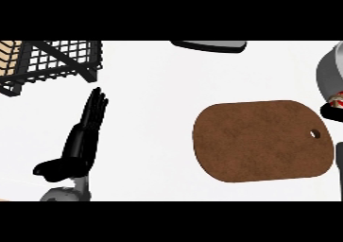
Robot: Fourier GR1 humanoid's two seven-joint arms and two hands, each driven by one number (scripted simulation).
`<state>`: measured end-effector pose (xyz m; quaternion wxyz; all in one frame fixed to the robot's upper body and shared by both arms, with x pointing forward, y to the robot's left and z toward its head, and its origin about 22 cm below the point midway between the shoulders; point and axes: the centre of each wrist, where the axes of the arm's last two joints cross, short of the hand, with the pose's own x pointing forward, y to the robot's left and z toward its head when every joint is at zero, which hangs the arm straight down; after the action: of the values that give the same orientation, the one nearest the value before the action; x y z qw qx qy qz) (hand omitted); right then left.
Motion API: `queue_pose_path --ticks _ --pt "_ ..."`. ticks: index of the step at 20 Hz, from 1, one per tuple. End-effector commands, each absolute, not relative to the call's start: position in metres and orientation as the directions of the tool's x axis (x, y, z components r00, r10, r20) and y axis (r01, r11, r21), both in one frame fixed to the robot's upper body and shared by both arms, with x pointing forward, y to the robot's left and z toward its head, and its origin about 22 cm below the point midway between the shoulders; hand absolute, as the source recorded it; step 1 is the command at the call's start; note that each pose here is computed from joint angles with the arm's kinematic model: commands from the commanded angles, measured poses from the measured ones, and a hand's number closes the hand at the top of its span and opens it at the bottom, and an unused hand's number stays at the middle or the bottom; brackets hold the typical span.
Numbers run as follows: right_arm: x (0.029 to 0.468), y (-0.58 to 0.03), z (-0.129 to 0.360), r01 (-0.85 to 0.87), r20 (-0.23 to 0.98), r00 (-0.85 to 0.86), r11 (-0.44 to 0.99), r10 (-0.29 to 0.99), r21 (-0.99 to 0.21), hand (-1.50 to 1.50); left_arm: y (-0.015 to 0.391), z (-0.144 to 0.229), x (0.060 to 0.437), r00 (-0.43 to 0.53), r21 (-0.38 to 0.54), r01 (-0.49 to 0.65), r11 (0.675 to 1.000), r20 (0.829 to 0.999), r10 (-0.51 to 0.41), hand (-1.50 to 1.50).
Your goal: Pick the cupcake from the cutting board and place it in the pot
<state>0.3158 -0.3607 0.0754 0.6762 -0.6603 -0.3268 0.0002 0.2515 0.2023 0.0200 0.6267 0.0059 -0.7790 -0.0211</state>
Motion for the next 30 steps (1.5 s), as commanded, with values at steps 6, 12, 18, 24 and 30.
queue_pose_path --ticks 6,12,18,24,30 --pt "0.353 -0.415 0.158 0.38 0.374 0.925 -0.207 0.071 -0.901 1.5 0.184 0.029 0.257 -0.242 0.055 0.122 0.991 0.97 -0.024 0.0" --pt "0.368 -0.434 0.2 0.297 0.344 0.934 -0.326 -0.096 -0.898 1.5 0.17 0.032 0.261 -0.247 0.05 0.155 0.987 0.969 -0.01 0.0" --pt "0.378 -0.443 0.21 0.195 0.292 0.93 -0.377 -0.223 -0.906 1.5 0.167 0.031 0.264 -0.236 0.041 0.151 0.988 0.972 -0.005 0.0" --pt "0.393 -0.436 0.211 0.166 0.288 0.911 -0.38 -0.294 -0.91 1.5 0.169 0.033 0.266 -0.231 0.039 0.128 0.991 0.973 -0.008 0.0" --pt "0.403 -0.428 0.2 0.123 0.257 0.906 -0.372 -0.335 -0.92 1.5 0.178 0.025 0.266 -0.192 0.042 0.087 0.995 0.981 -0.025 0.0"
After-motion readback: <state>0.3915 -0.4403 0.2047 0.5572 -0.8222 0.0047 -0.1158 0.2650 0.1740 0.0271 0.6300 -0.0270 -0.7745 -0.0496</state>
